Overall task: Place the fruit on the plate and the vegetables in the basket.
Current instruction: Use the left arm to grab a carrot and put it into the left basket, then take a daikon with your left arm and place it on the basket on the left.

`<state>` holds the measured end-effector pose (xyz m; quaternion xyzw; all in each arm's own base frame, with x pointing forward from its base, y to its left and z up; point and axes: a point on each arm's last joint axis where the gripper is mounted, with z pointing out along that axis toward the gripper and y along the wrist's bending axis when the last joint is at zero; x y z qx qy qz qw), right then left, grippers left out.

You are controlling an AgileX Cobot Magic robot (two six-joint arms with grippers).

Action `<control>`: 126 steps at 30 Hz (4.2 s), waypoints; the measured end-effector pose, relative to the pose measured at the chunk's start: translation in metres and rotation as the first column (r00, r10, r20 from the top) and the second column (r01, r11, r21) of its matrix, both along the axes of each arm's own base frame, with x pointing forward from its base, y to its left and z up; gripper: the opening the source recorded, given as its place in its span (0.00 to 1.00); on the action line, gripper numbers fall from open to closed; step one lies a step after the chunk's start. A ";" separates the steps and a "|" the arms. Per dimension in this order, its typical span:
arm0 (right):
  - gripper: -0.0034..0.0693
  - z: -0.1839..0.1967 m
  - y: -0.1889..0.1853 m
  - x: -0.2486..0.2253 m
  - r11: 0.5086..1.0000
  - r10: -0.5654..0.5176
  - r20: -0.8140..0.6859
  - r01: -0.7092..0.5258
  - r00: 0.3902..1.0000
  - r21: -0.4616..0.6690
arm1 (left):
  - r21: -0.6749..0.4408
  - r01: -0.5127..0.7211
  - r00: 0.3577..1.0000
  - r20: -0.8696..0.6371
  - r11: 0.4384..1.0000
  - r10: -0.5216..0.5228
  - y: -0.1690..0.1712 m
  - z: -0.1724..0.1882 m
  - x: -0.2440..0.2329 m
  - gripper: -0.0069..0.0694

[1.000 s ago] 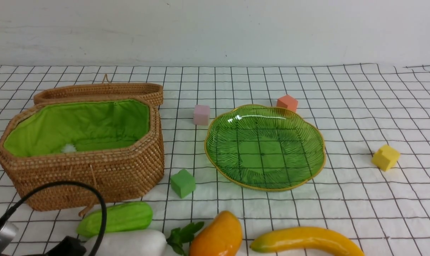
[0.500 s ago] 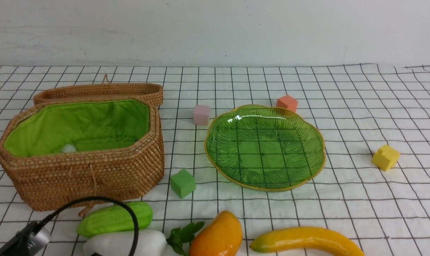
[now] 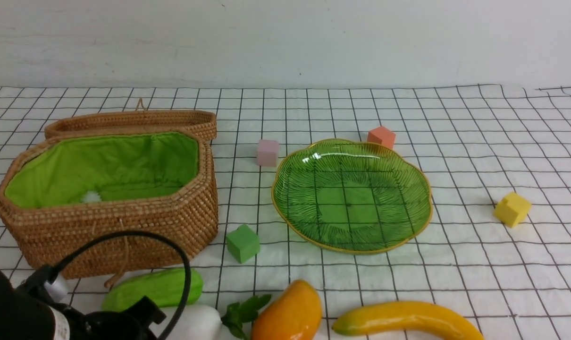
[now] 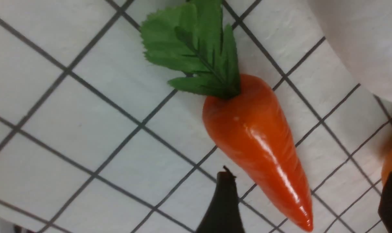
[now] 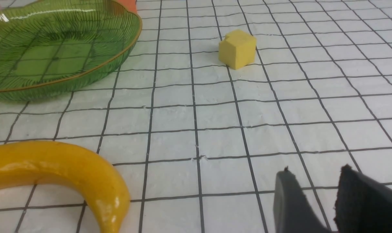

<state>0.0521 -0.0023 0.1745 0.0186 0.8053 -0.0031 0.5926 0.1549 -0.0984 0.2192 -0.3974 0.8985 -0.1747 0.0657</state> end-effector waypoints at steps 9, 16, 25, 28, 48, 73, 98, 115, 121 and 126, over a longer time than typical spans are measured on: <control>0.38 0.000 0.000 0.000 1.000 0.000 0.000 0.000 1.000 0.000 | 0.086 -0.046 0.987 -0.150 0.995 0.058 -0.008 -0.044 0.016 0.84; 0.38 0.000 0.000 0.000 1.000 0.000 0.000 0.000 1.000 0.000 | 0.128 0.034 0.979 -0.203 0.991 -0.007 -0.012 -0.065 0.022 0.72; 0.38 0.000 0.000 0.000 1.000 0.000 0.000 0.000 1.000 0.000 | 0.063 0.056 0.995 -0.081 0.996 -0.051 -0.004 -0.023 0.006 0.60; 0.38 0.000 0.000 0.000 1.000 0.000 0.000 0.000 1.000 0.000 | 0.026 0.022 0.999 -0.031 0.999 -0.021 0.002 -0.005 -0.002 0.60; 0.38 0.000 0.000 0.000 1.000 0.000 0.000 0.000 1.000 0.000 | -0.218 -0.325 0.892 0.253 0.920 0.375 0.142 0.090 0.190 0.60; 0.38 0.000 0.000 0.000 1.000 0.000 0.000 0.000 1.000 0.000 | 0.400 0.739 0.488 0.237 0.542 -0.840 0.035 0.123 0.112 0.78; 0.38 0.000 0.000 0.000 1.000 0.000 0.000 0.000 1.000 0.000 | 0.310 0.892 -0.294 -0.151 -0.328 -0.944 -0.041 -0.036 0.120 0.79; 0.38 0.000 0.000 0.000 1.000 0.000 0.000 0.000 1.000 0.000 | 0.377 0.855 -0.306 -0.187 -0.356 -0.933 -0.032 0.055 0.121 0.76; 0.38 0.000 0.000 0.000 1.000 0.000 0.000 0.000 1.000 0.000 | 0.584 0.745 -0.111 -0.366 -0.321 -0.924 0.019 0.119 0.141 0.76; 0.38 0.000 0.000 0.000 1.000 0.000 0.000 0.000 1.000 0.000 | 0.748 0.616 0.071 -0.367 -0.248 -0.928 0.051 0.131 0.170 0.76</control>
